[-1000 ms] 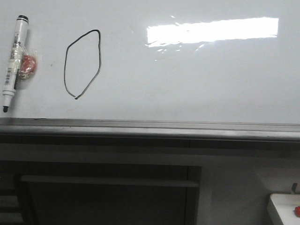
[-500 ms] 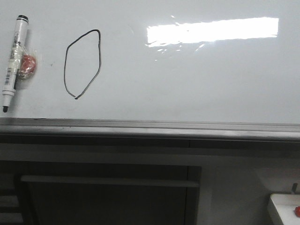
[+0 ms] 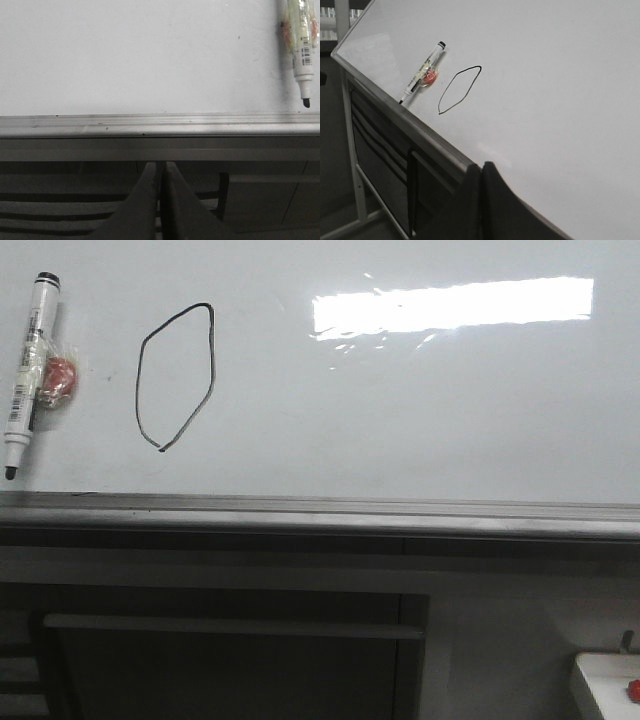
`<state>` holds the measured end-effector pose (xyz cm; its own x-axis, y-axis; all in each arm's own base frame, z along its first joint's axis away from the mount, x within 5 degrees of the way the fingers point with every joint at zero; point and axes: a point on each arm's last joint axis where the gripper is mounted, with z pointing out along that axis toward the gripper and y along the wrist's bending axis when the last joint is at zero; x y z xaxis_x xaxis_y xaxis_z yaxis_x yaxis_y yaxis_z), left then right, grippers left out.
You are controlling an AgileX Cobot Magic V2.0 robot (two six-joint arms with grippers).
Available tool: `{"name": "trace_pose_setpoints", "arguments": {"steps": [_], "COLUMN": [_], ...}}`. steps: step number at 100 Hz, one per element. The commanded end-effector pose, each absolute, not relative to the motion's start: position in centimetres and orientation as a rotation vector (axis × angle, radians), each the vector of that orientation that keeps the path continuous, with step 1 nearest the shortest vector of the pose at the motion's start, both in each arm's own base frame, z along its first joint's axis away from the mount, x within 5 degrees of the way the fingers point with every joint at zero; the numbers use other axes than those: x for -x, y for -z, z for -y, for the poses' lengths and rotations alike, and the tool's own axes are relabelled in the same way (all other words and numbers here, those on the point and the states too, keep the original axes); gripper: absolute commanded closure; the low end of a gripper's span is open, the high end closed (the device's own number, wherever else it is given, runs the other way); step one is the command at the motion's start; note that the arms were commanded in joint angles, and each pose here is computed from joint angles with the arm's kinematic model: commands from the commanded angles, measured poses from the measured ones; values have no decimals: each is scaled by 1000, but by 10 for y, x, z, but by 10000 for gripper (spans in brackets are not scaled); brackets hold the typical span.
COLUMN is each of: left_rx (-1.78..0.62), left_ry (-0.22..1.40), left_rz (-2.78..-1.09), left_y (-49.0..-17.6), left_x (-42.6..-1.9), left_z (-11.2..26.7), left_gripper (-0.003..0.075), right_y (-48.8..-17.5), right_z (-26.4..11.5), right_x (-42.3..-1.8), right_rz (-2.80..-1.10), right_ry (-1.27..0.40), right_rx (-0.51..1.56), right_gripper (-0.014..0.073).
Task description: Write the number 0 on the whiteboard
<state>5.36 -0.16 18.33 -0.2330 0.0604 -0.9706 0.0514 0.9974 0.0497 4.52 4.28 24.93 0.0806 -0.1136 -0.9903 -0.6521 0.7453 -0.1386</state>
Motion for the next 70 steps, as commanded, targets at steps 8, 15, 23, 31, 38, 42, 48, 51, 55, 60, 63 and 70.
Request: {"name": "trace_pose_setpoints", "arguments": {"steps": [8,15,23,31,38,42,48,51,55,60,63,70], "left_rx": [-71,-71,-71,-71,-71,-71,-71,-71,-71,-71,-71,-71], "left_ry": [-1,-1,-1,-1,-1,-1,-1,-1,-1,-1,-1,-1], "left_rz": [-1724,-1724,-1724,-1724,-1724,-1724,-1724,-1724,-1724,-1724,-1724,-1724], "left_y": [-187,-187,-187,-187,-187,-187,-187,-187,-187,-187,-187,-187], "left_x": [-53,-53,-53,-53,-53,-53,-53,-53,-53,-53,-53,-53], "left_z": [2,2,2,2,2,2,2,2,2,2,2,2], "left_gripper": [741,741,741,741,741,741,741,741,741,741,741,741], "right_y": [-262,-263,-263,-265,-265,-265,-265,-265,-265,-265,-265,-265], "right_z": [-34,-31,-28,-24,-19,-16,-12,-10,-7,-4,-3,0], "right_x": [-52,-54,-55,-57,-59,-60,-61,-61,-61,-62,-62,-62], "right_rz": [-1478,-1469,-1463,-1455,-1462,-1467,-1473,-1477,-1480,-1483,-1484,-1486], "right_ry": [-481,-402,-323,-260,-197,-150,-98,-73,-38,0,18,55], "right_rx": [422,417,400,345,287,244,196,174,141,107,90,56], "right_gripper": [656,656,656,656,656,656,656,656,656,656,656,656]}}
